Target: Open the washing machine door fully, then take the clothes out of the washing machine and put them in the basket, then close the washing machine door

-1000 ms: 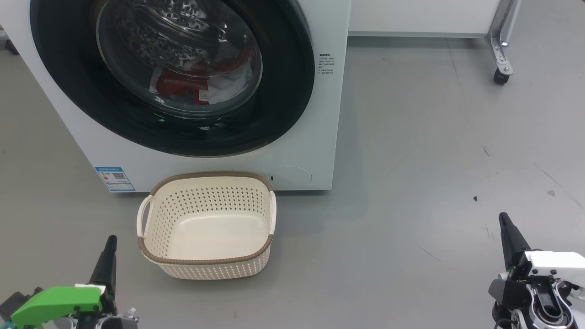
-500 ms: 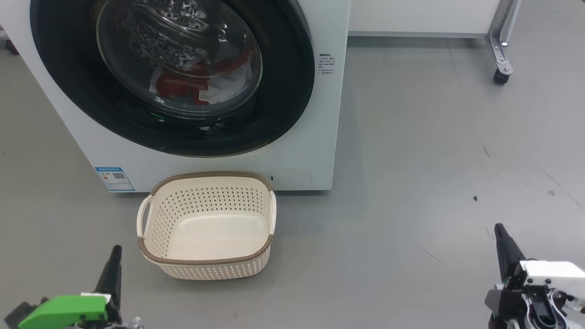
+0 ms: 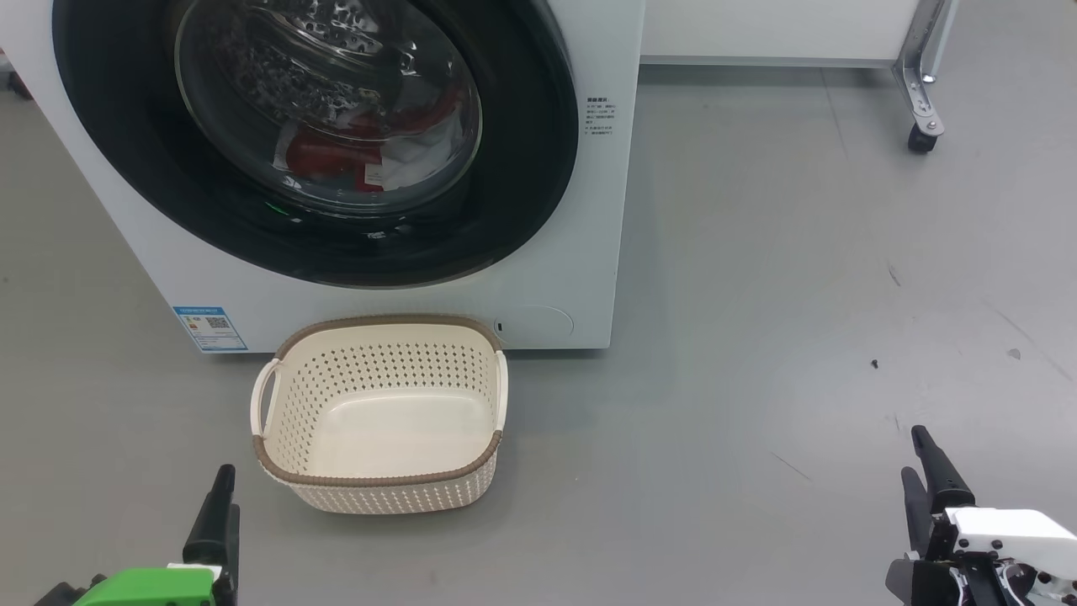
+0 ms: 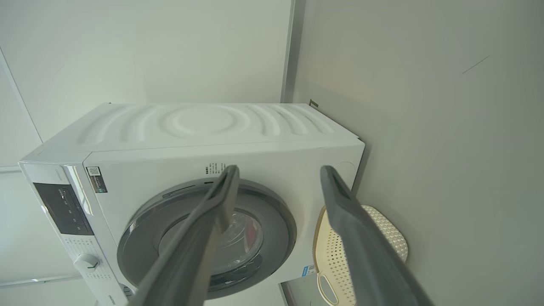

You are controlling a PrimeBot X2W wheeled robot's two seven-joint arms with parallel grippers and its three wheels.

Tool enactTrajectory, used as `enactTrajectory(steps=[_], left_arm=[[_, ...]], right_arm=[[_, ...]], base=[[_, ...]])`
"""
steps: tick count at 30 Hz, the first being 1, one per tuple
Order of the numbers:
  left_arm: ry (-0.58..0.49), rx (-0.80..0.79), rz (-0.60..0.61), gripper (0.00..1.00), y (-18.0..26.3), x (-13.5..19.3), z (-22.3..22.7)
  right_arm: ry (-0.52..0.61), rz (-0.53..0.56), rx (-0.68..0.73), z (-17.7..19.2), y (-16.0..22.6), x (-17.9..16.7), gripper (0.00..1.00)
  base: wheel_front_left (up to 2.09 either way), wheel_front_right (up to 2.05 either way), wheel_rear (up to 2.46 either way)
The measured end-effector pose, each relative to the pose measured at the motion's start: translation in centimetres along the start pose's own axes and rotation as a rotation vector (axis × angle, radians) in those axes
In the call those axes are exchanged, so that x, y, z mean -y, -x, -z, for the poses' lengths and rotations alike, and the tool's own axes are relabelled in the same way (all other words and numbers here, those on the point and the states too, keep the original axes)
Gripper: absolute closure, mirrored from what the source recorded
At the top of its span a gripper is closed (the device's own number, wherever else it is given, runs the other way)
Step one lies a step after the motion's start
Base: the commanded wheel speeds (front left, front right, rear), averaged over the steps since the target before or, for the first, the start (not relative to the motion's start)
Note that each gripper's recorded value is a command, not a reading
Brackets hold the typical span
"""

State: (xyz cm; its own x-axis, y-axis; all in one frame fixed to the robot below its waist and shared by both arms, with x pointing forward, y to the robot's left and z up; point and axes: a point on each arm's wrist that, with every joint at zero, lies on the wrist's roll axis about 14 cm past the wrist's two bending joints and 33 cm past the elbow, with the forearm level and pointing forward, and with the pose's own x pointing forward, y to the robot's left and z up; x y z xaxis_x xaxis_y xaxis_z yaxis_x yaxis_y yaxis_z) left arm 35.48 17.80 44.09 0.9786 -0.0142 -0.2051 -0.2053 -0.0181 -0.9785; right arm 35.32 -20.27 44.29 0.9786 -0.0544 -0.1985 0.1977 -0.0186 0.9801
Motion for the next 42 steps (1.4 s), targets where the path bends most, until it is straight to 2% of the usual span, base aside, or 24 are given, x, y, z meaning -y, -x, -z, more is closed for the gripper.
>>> enactTrajectory(steps=[14, 25, 33, 42], left_arm=[[-0.044, 0.039, 0.02, 0.0, -0.2, 0.7, -0.5], [-0.082, 0.083, 0.08, 0.0, -0.5, 2.8, -1.3], [-0.195, 0.105, 0.129, 0.0, -0.7, 4.5, -1.4], [-0.343, 0.111, 0.204, 0.0, -0.9, 7.0, -0.6]], right_arm=[[0.067, -0.021, 0.045, -0.7, -0.2, -0.8, 0.0], [0.155, -0.074, 0.083, -1.3, -0.4, -2.6, 0.0], [0.251, -0.132, 0.103, -1.3, -0.6, -4.6, 0.0], [0.431, -0.202, 0.115, -0.9, -0.6, -6.9, 0.0]], base=[[0.0, 0.0, 0.0], [0.0, 0.0, 0.0], [0.0, 0.0, 0.0], [0.0, 0.0, 0.0]])
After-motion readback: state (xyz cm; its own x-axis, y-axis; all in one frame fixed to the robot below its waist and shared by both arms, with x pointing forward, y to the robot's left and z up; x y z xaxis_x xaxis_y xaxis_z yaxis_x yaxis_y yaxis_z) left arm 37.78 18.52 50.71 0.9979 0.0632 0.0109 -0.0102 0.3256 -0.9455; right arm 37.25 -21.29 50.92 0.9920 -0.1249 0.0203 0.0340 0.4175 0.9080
